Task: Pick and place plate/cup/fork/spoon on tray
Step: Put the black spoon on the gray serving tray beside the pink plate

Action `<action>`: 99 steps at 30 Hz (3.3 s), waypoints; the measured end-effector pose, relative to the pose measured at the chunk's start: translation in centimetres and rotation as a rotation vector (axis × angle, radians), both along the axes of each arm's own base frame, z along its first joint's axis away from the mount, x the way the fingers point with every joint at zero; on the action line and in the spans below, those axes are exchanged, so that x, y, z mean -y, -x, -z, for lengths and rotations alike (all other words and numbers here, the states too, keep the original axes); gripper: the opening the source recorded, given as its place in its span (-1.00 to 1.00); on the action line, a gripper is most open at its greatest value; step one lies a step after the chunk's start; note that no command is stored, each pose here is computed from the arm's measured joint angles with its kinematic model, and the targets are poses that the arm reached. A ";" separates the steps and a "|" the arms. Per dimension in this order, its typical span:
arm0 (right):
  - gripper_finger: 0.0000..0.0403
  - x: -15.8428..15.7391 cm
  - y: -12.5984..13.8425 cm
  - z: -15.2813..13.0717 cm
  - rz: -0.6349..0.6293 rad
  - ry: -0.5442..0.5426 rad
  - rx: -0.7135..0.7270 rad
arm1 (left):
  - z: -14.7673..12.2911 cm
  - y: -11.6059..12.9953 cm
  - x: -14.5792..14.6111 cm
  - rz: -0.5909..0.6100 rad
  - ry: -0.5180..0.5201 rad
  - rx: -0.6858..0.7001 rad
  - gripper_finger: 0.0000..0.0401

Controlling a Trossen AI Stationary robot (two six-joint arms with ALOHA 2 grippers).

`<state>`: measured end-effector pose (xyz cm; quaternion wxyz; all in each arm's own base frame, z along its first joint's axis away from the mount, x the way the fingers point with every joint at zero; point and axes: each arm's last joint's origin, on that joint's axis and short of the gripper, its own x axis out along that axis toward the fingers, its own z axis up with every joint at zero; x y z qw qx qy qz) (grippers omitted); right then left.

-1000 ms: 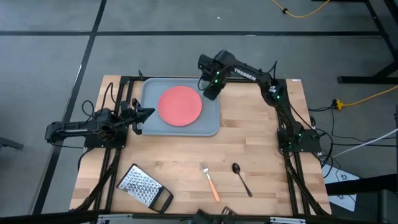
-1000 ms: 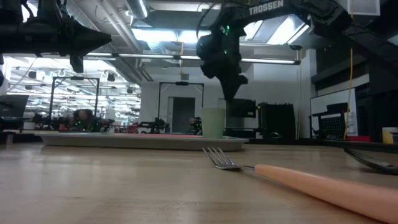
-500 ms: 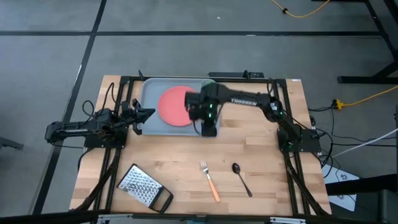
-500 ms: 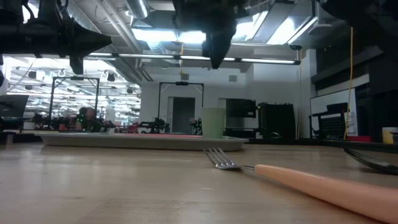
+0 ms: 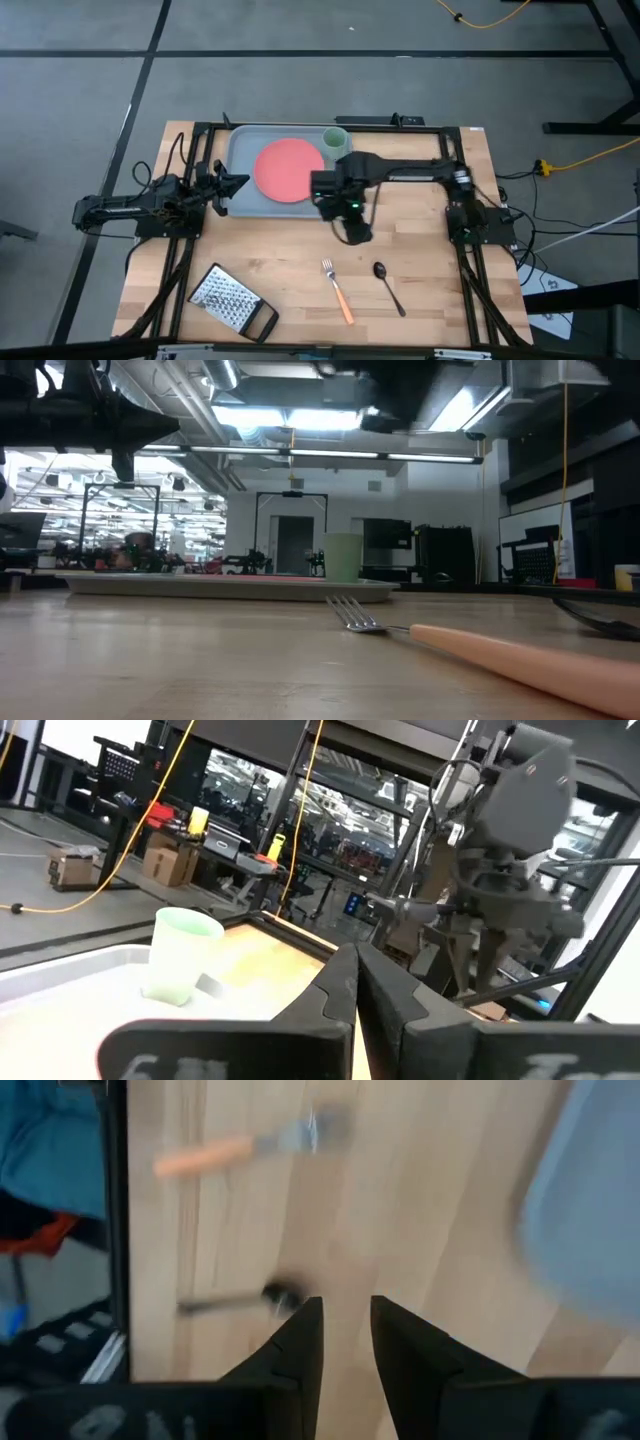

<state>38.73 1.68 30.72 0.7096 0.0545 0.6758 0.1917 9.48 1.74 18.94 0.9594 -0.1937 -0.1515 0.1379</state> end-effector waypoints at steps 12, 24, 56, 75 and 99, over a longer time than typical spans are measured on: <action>-0.55 -4.5 12.8 5.3 0.506 -0.025 -0.237 | 0.0 0.0 0.0 0.007 0.025 0.009 -1.00; -0.55 -8.1 16.5 13.6 0.850 -0.107 -0.297 | 0.0 0.0 0.0 0.006 0.047 0.017 -1.00; -0.55 -11.6 15.9 12.6 0.992 -0.030 0.114 | 0.0 0.0 0.0 0.008 0.045 0.016 -1.00; -0.55 -12.1 15.0 12.0 1.071 -0.096 0.251 | 0.0 0.0 0.0 0.007 0.045 0.016 -1.00; -0.55 -26.1 14.5 13.4 0.884 -0.390 0.042 | 0.0 0.0 0.0 0.000 0.047 0.017 -1.00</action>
